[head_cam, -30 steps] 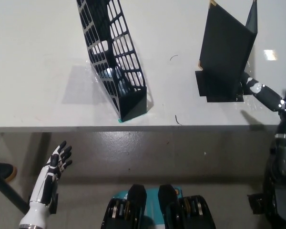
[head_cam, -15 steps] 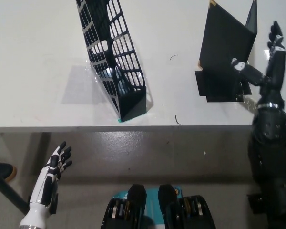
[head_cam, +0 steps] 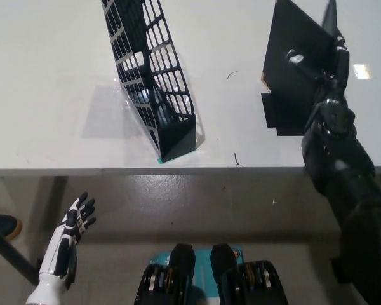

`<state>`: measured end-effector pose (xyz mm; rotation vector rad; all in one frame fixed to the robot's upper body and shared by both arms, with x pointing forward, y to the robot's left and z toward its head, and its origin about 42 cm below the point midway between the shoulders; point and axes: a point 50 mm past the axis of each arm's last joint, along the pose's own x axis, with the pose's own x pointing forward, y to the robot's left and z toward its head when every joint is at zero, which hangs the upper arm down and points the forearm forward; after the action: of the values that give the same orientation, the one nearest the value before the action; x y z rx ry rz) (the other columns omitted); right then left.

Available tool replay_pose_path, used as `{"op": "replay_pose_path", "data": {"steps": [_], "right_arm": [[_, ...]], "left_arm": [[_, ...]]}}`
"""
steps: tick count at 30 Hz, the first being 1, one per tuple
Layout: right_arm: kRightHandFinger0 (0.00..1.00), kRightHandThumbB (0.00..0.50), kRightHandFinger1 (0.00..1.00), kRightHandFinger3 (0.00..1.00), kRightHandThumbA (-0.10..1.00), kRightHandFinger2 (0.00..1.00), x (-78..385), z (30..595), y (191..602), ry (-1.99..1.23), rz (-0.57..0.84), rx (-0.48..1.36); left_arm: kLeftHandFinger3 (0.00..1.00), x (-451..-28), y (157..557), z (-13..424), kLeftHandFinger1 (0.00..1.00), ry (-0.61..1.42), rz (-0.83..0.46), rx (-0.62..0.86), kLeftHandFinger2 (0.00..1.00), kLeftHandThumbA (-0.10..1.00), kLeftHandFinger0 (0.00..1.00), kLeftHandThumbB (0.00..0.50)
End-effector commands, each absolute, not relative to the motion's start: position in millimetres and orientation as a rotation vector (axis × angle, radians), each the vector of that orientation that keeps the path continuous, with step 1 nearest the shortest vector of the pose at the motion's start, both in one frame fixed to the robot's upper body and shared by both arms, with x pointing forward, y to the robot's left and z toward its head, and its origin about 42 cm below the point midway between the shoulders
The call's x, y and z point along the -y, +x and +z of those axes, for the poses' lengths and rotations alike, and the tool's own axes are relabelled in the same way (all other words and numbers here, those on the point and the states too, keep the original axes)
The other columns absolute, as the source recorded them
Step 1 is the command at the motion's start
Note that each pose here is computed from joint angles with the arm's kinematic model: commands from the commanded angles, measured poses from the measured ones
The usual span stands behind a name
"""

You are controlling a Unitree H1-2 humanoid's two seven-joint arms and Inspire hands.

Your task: A notebook is kept standing on the table on the right hand side and a black shelf is kept on the left hand side and the robot uses its right hand to grab the notebook and places it in the shelf

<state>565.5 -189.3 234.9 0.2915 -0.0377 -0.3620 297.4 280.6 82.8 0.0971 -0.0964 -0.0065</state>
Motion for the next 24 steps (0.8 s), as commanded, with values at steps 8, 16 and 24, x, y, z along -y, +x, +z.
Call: {"op": "replay_pose_path", "data": {"steps": [8, 16, 24], "right_arm": [[0.00, 0.106, 0.16, 0.66, -0.10, 0.60, 174.6, 276.9, 577.1, 0.389, -0.366, 0.125], [0.00, 0.112, 0.17, 0.71, -0.10, 0.63, 179.8, 278.8, 575.7, 0.304, -0.381, 0.178], [0.00, 0.143, 0.11, 0.63, -0.10, 0.52, 165.9, 340.0, 570.6, 0.066, -0.378, 0.511]], "left_arm": [[1.00, -286.6, 300.6, 91.8, 1.00, 0.100, -0.002, 0.162, 1.00, 1.00, 1.00, 0.115], [1.00, -286.9, 297.8, 90.0, 1.00, 0.099, 0.000, 0.149, 1.00, 1.00, 1.00, 0.133], [1.00, -288.1, 296.7, 88.6, 1.00, 0.100, 0.003, 0.149, 1.00, 1.00, 1.00, 0.143]]}}
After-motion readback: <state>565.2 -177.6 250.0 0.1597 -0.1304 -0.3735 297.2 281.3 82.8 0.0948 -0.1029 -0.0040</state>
